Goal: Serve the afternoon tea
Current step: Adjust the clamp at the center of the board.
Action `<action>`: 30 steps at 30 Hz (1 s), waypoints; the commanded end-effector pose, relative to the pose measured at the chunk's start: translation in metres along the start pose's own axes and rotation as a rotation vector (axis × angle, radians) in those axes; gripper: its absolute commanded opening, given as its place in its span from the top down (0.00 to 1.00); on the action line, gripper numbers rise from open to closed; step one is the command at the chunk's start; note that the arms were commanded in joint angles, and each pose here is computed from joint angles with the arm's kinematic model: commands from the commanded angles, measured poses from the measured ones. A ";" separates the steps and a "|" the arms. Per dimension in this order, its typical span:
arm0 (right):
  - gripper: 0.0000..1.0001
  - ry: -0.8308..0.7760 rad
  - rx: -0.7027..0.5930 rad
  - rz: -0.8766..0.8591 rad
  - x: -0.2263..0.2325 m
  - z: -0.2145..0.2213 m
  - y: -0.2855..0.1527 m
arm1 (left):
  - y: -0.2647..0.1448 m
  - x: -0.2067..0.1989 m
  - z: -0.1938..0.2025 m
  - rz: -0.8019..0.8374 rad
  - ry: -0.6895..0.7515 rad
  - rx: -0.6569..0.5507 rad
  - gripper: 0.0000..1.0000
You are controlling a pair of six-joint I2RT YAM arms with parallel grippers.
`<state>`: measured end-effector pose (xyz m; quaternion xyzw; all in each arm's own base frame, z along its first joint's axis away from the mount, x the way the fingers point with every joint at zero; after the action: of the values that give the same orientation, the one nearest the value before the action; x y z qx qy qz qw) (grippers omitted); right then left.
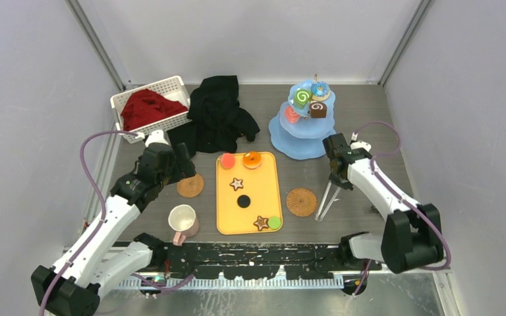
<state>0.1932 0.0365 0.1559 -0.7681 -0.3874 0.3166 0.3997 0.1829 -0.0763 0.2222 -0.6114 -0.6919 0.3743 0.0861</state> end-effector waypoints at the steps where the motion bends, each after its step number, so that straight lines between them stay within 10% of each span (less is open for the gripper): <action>1: 0.99 0.021 -0.175 0.091 0.002 -0.046 0.019 | -0.007 -0.008 -0.016 0.025 -0.005 -0.053 0.01; 9: 0.91 0.012 -0.155 0.188 0.015 -0.077 0.068 | -0.002 -0.013 -0.017 0.020 -0.029 -0.028 0.00; 17: 0.16 0.039 -0.222 0.051 0.008 -0.088 0.052 | -0.006 -0.012 -0.021 0.017 -0.025 -0.056 0.01; 30: 0.03 0.100 -0.041 -0.233 0.009 -0.010 0.054 | -0.012 -0.016 -0.031 0.075 0.002 -0.117 0.00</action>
<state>0.2281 0.0081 0.1254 -0.7650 -0.4449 0.2494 0.3933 0.1887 -0.0776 0.2341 -0.6179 -0.6920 0.3636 0.0841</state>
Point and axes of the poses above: each gripper's point midway between its finger pads, its own y axis out along the fingers, its own x axis along the line the jaws close on, z = x × y, the point moved 9 cm from there along -y, back along the fingers, and after that the axes turned 7 degrees about -y, right-handed, at the moved point
